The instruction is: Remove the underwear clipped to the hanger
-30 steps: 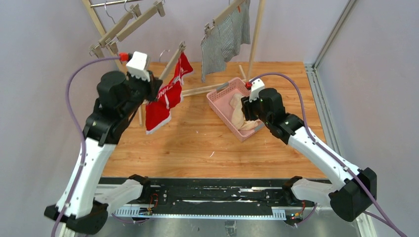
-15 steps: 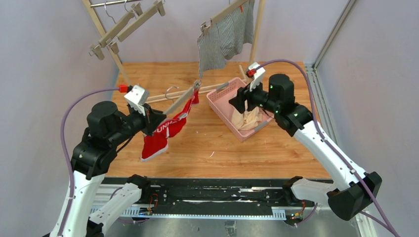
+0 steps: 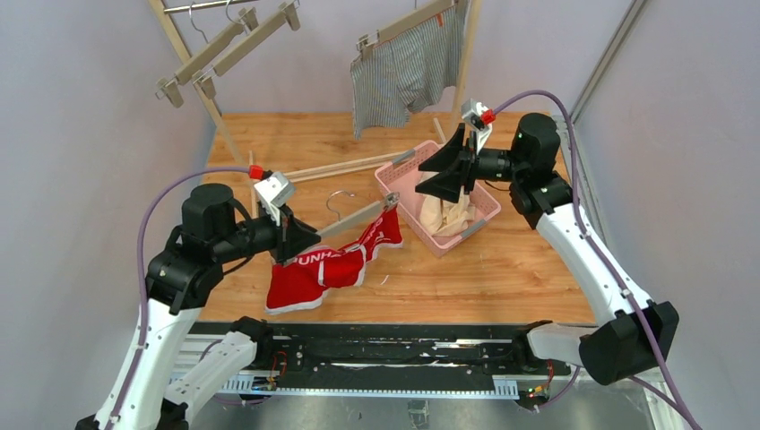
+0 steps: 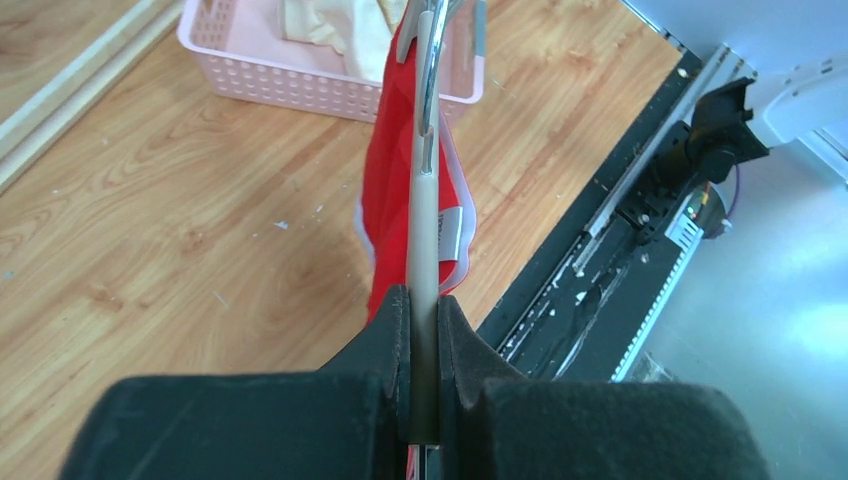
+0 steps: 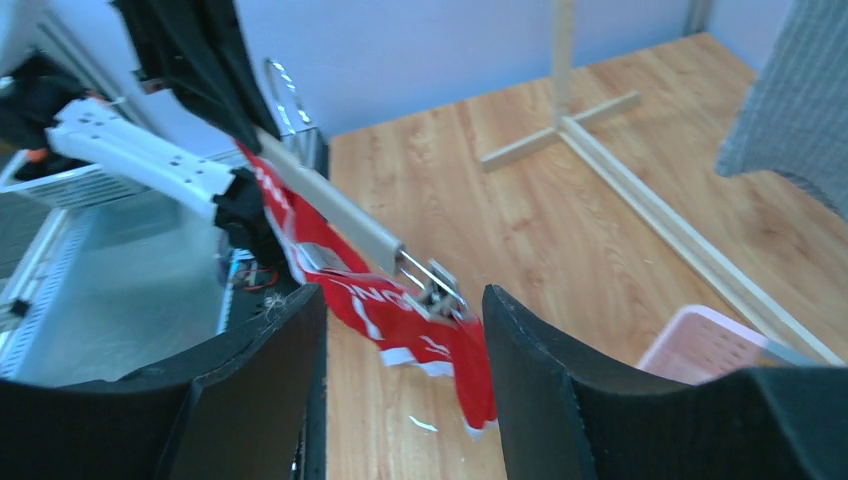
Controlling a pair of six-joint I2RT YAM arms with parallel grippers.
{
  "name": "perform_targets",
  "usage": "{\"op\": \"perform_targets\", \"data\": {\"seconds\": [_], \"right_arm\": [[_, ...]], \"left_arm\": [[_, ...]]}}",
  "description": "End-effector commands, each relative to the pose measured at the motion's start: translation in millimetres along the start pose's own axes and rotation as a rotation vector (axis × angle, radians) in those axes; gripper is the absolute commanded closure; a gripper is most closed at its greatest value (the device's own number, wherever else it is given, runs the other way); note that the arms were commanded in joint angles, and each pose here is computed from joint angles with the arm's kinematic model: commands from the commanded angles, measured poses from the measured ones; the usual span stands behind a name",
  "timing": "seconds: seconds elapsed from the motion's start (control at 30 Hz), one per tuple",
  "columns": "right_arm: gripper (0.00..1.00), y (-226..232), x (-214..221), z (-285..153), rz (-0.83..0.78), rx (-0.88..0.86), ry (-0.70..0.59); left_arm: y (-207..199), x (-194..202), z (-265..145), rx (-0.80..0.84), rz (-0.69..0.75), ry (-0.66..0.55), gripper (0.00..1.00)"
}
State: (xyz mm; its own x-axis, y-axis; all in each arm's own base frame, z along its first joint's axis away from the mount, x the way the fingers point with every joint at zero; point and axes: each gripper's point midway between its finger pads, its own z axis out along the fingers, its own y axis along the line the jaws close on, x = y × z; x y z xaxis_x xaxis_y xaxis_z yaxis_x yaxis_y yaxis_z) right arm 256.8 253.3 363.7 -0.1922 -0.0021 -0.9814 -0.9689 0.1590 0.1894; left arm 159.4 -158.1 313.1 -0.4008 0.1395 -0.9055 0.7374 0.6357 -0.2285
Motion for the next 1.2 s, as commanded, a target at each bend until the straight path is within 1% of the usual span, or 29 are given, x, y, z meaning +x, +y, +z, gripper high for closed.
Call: {"op": "perform_targets", "data": {"seconds": [0.0, 0.2, 0.43, 0.57, 0.7, 0.87, 1.1, 1.17], "right_arm": [[0.39, 30.2, -5.1, -1.4, 0.018, -0.231, -0.003], [0.39, 43.5, -0.2, -1.0, -0.004, -0.288, 0.014], [0.39, 37.8, 9.3, -0.1, 0.011, -0.261, 0.038], [0.39, 34.4, 11.7, 1.5, 0.015, -0.256, 0.037], [0.39, 32.9, 5.7, 1.9, -0.009, -0.236, 0.022], [0.39, 38.4, -14.3, -0.4, -0.064, -0.221, -0.001], [0.33, 34.4, -30.2, -5.0, -0.126, -0.106, -0.035], [0.29, 32.8, -34.2, -6.8, -0.150, -0.076, -0.043]], "left_arm": [[-17.2, -21.1, 6.0, 0.126, 0.070, -0.054, 1.00], [-26.0, -40.6, 15.9, 0.206, 0.062, -0.116, 1.00], [-40.0, -67.3, 4.9, 0.248, 0.076, -0.200, 1.00], [-48.6, -75.0, -0.9, 0.280, 0.080, -0.234, 1.00], [-48.0, -71.9, -0.8, 0.277, 0.074, -0.225, 1.00], [-40.3, -61.2, 3.4, 0.244, 0.062, -0.191, 1.00], [-40.7, -54.3, 2.9, 0.245, 0.065, -0.171, 1.00], [-40.6, -52.3, 1.8, 0.243, 0.066, -0.167, 1.00]]}}
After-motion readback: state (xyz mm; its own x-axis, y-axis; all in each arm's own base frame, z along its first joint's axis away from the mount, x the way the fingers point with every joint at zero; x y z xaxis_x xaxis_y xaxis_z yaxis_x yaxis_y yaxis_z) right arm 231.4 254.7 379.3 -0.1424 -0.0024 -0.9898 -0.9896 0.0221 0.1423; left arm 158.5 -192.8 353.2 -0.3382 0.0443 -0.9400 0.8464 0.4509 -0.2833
